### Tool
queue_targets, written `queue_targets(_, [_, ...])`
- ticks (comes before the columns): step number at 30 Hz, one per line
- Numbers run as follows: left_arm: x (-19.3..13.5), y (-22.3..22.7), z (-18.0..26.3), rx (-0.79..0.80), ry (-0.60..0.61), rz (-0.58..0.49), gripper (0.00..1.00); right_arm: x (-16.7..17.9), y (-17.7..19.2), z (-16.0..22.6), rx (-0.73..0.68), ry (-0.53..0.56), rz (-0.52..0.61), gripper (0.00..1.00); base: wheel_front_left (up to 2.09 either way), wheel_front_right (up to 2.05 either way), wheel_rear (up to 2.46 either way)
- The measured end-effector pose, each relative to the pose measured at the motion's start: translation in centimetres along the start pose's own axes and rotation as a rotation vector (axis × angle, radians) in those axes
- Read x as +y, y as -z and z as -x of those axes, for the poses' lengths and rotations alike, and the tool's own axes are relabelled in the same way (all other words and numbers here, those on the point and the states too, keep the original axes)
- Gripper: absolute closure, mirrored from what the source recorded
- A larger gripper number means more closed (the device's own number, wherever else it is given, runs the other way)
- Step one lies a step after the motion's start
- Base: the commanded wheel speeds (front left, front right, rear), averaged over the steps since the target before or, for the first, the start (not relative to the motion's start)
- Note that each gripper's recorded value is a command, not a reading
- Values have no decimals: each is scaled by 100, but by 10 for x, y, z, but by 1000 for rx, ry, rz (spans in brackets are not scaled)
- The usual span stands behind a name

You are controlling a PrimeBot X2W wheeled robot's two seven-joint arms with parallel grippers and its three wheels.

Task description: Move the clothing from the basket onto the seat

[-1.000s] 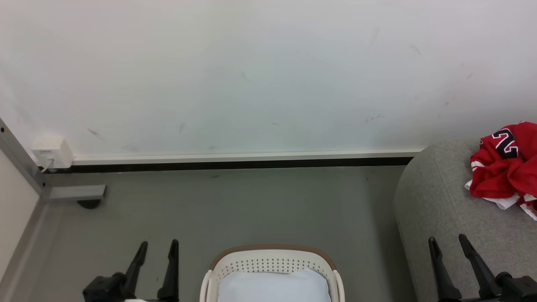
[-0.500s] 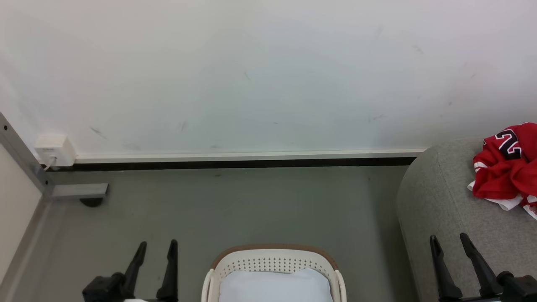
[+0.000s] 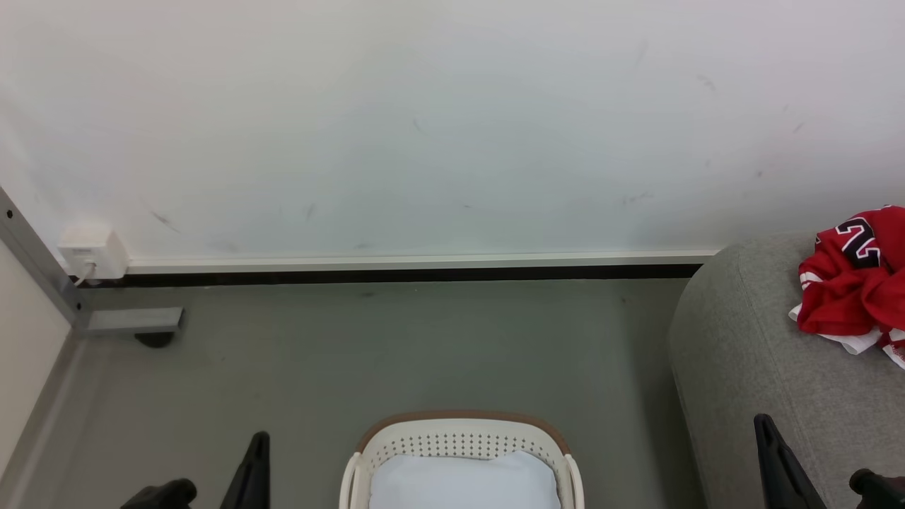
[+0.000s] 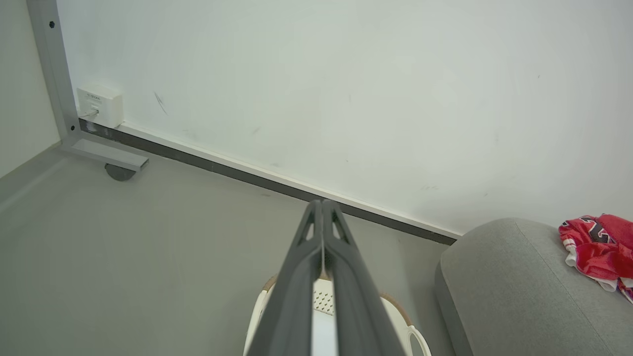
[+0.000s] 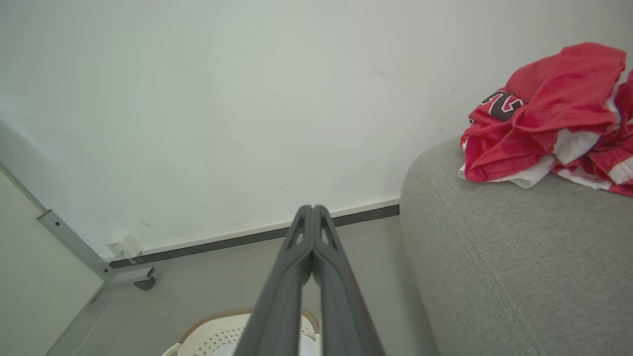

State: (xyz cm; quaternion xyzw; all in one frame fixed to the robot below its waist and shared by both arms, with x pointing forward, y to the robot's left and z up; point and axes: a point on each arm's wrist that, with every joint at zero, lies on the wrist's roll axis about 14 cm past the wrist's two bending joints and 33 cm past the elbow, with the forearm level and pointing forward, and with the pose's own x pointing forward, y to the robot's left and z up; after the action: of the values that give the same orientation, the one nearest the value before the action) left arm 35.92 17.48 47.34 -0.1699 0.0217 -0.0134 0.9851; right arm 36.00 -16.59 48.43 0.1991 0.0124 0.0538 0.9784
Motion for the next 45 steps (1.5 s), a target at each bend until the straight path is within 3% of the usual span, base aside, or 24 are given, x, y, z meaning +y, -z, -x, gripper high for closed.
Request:
queue_targets(12, [8, -5, -3, -1, -44, 203, 100, -10, -3, -3, 0, 55, -186, 100, 0, 0, 0])
queue_targets(14, [10, -6, -5, -2, -55, 280, 100, -14, -3, -3, 2, 73, -255, 100, 0, 0, 0])
queue_targets(45, [15, -15, -13, -8, -76, 667, 100, -22, -14, -13, -29, 112, -633, 100, 0, 0, 0])
